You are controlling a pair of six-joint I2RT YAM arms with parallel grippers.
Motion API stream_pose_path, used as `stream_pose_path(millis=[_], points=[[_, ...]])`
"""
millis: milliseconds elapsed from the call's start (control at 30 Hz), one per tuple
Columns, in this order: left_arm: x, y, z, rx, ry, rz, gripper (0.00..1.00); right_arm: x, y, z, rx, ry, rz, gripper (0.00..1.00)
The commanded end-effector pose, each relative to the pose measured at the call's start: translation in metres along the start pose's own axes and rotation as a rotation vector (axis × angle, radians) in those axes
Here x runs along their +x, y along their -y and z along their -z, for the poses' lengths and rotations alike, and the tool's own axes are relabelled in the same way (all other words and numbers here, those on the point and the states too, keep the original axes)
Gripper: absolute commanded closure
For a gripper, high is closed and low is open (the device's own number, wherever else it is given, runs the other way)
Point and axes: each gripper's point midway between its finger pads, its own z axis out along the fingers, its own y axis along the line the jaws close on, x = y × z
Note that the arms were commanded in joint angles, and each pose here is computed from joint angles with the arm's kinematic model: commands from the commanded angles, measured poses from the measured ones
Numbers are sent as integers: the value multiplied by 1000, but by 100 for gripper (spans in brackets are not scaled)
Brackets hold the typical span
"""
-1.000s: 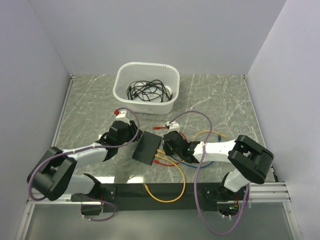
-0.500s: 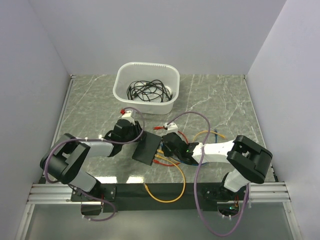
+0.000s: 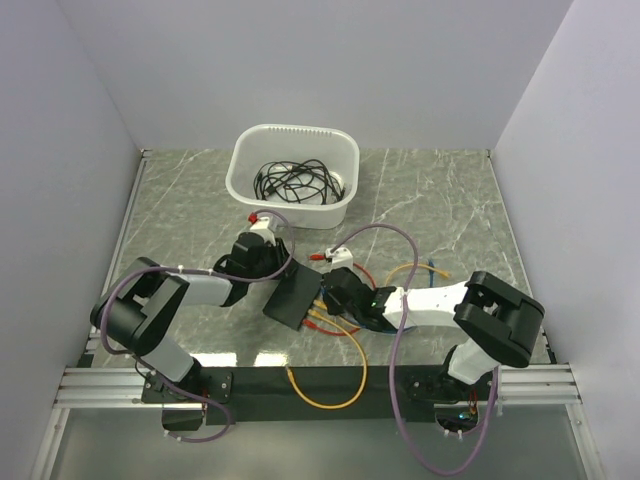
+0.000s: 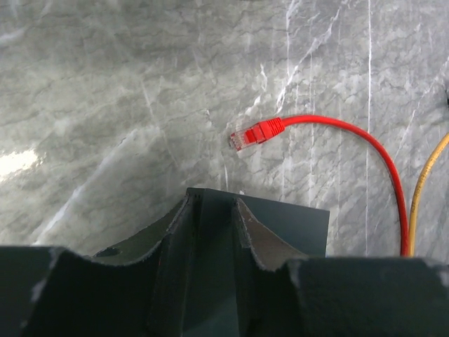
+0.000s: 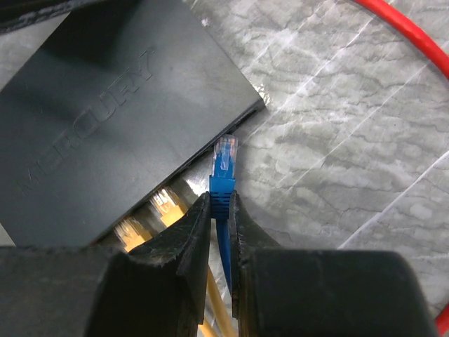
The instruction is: Insert the plug into the switch port
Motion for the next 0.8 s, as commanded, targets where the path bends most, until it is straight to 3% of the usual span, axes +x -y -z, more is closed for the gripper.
stream_pose_path(millis=[0, 600, 767], points=[[-10, 23, -5, 106, 4, -45, 68, -23, -31, 6, -91, 87, 1, 100], [7, 28, -3, 169, -56, -90, 72, -13, -46, 17, -130, 101, 51, 100], [12, 27, -4, 174, -76, -89, 77, -16, -48, 19, -137, 108, 60, 100]])
